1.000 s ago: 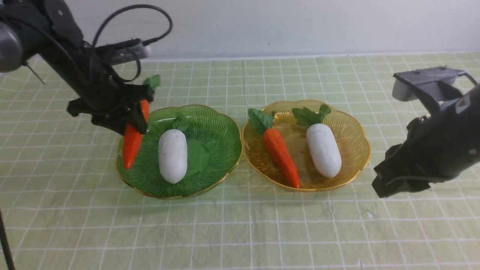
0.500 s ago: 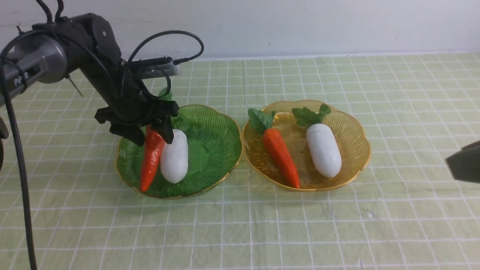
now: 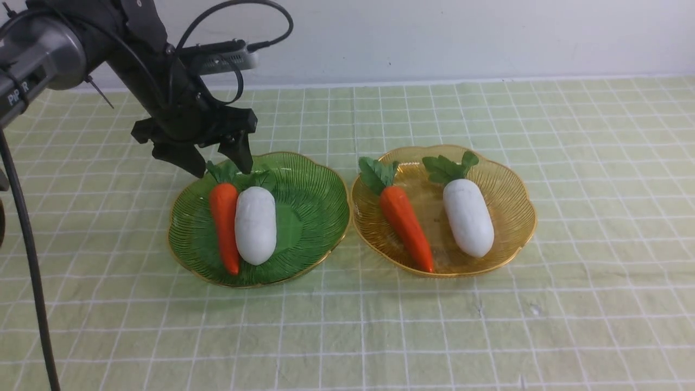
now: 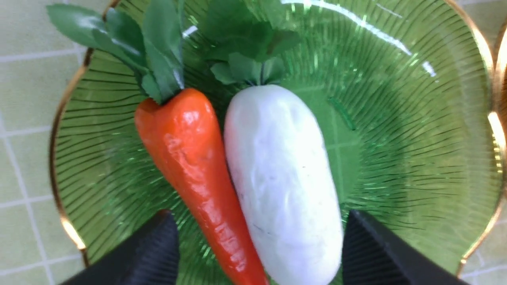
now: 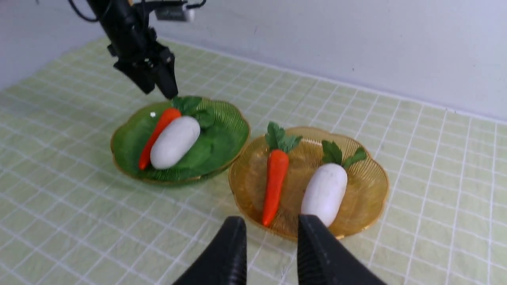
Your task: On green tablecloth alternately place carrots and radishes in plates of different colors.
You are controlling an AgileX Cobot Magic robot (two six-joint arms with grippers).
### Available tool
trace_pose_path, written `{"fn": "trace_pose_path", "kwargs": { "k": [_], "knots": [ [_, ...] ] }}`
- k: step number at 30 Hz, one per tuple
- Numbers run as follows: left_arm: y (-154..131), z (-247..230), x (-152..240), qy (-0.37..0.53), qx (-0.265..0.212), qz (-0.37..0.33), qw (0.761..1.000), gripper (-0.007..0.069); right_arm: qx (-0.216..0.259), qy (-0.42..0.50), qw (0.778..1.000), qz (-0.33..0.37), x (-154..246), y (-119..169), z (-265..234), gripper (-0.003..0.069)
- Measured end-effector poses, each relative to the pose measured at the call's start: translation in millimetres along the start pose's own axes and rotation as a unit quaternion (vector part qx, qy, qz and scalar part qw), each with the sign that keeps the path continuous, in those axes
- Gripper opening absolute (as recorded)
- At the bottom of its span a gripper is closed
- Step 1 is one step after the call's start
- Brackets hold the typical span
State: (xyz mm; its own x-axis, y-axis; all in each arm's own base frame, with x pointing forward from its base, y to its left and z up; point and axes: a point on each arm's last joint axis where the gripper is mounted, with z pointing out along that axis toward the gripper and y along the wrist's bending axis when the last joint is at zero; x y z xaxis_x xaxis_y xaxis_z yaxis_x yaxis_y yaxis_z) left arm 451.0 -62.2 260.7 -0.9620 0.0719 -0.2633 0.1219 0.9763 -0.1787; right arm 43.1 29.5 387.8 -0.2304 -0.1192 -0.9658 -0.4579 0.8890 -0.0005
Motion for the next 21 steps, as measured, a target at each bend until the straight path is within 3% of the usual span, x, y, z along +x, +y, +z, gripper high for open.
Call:
{"fn": "trace_pose_path", "kwargs": {
  "k": [4,10,12,21],
  "knots": [
    [3.8,-0.1,0.1,0.001,-0.021,0.008,1.000,0.0356,0.018,-0.045,0.999,0.022,19.0,-7.1,27.7,0.0165],
    [3.2,-11.6,0.7,-0.010,-0.029,0.012,0.999,0.0097,0.035,-0.066,0.997,-0.001,24.3,-12.2,41.9,0.0010],
    [2.2,-17.5,0.7,-0.017,-0.029,0.013,0.999,0.0029,0.037,-0.070,0.997,-0.004,23.5,-12.4,41.7,-0.0004],
    [2.0,-26.3,1.4,-0.025,-0.036,0.017,0.999,-0.0008,0.039,-0.077,0.996,-0.008,22.1,-12.8,41.5,-0.0014]
  ]
}}
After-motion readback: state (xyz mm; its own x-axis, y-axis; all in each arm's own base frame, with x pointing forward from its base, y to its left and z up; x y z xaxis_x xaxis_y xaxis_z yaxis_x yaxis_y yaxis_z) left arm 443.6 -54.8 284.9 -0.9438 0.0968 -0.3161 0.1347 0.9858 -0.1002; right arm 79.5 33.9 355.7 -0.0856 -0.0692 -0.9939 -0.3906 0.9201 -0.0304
